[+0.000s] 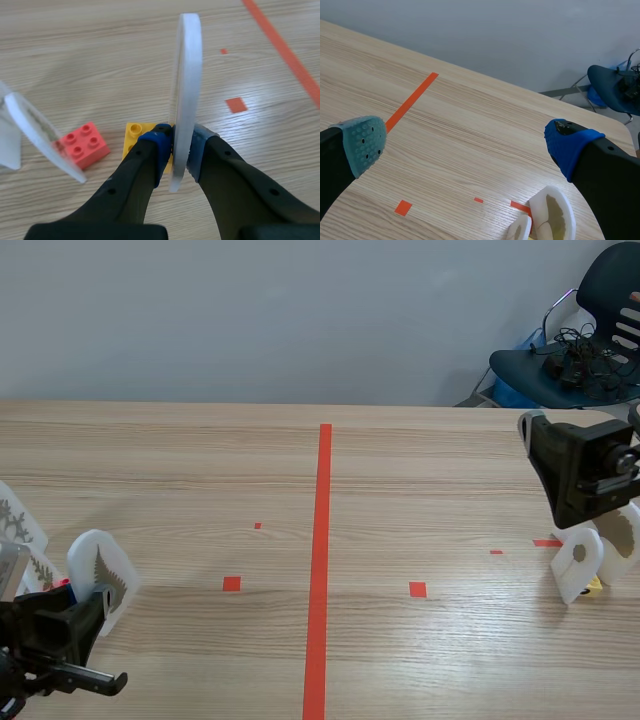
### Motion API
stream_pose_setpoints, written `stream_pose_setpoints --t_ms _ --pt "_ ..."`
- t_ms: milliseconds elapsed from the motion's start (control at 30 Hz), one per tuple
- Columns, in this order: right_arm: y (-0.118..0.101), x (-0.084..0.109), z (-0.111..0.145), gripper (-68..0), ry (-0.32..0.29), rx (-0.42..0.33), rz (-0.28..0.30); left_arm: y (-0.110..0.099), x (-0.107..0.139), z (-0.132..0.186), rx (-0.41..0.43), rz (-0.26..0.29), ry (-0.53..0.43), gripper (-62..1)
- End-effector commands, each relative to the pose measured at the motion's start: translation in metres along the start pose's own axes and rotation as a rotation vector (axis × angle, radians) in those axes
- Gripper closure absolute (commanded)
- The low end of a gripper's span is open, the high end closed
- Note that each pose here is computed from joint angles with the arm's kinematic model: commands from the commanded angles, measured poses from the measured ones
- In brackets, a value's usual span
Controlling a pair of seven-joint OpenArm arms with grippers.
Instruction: Do the leaf sorting experiment
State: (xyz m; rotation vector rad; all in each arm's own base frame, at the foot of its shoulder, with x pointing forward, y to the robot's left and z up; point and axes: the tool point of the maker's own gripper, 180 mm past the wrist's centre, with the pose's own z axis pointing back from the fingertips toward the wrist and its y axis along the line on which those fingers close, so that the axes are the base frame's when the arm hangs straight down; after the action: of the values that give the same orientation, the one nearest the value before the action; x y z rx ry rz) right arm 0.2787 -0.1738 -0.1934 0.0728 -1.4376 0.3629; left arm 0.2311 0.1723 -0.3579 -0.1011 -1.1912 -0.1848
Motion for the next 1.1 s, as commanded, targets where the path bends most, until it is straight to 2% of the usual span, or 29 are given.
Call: stream_pose_setpoints --t_ms 0,100,167,233,333,400,567,633,700,800,900,933,1000,1067 --pt "-0.006 0.009 -0.001 -67.9 -0.033 -0.012 0.008 0.008 0.003 -0.006 0.030 0.009 -0.022 -7.4" --pt "-0.006 0.009 -0.001 -67.9 -0.033 -0.012 0.008 0.022 -0.009 -0.010 0.069 0.007 0.007 -7.7" --pt "-0.006 0.009 -0.001 -67.9 -0.033 -0.012 0.008 0.025 -0.013 -0.011 0.077 0.008 0.013 -12.0" --pt "-0.006 0.009 -0.001 -67.9 -0.033 -0.012 0.008 0.025 -0.013 -0.010 0.077 0.008 0.013 -22.3" --pt "-0.006 0.009 -0.001 -67.9 -0.033 -0.012 0.008 0.025 -0.012 -0.011 0.077 0.010 0.010 -43.2" --pt "-0.006 0.009 -0.001 -67.9 -0.033 -0.012 0.008 0.026 -0.006 -0.011 0.077 0.022 -0.004 -50.0" --pt "-0.006 0.009 -0.001 -67.9 -0.033 -0.012 0.008 0.031 0.031 -0.005 0.082 0.010 -0.076 -51.2" --pt "-0.006 0.009 -0.001 -67.9 -0.034 -0.012 0.008 0.031 0.051 0.003 0.076 0.021 -0.102 -51.2" --pt "-0.006 0.010 -0.002 -67.9 -0.036 -0.012 0.009 0.023 0.074 0.013 0.034 0.041 -0.137 -51.2" --pt "-0.006 0.010 -0.002 -67.9 -0.038 -0.013 0.009 0.003 0.113 0.026 -0.047 0.030 -0.215 -52.2" --pt "-0.006 0.010 -0.002 -67.9 -0.038 -0.013 0.009 -0.026 0.154 0.040 -0.162 -0.005 -0.313 -62.3" --pt "-0.006 0.010 -0.002 -67.9 -0.038 -0.013 0.009 -0.037 0.165 0.045 -0.207 -0.017 -0.340 -62.3" --pt "-0.006 0.010 -0.002 -67.9 -0.039 -0.013 0.009 -0.057 0.179 0.052 -0.297 -0.037 -0.369 -62.3" --pt "-0.006 0.010 -0.002 -67.9 -0.039 -0.013 0.009 -0.070 0.183 0.057 -0.361 -0.047 -0.376 -62.3"
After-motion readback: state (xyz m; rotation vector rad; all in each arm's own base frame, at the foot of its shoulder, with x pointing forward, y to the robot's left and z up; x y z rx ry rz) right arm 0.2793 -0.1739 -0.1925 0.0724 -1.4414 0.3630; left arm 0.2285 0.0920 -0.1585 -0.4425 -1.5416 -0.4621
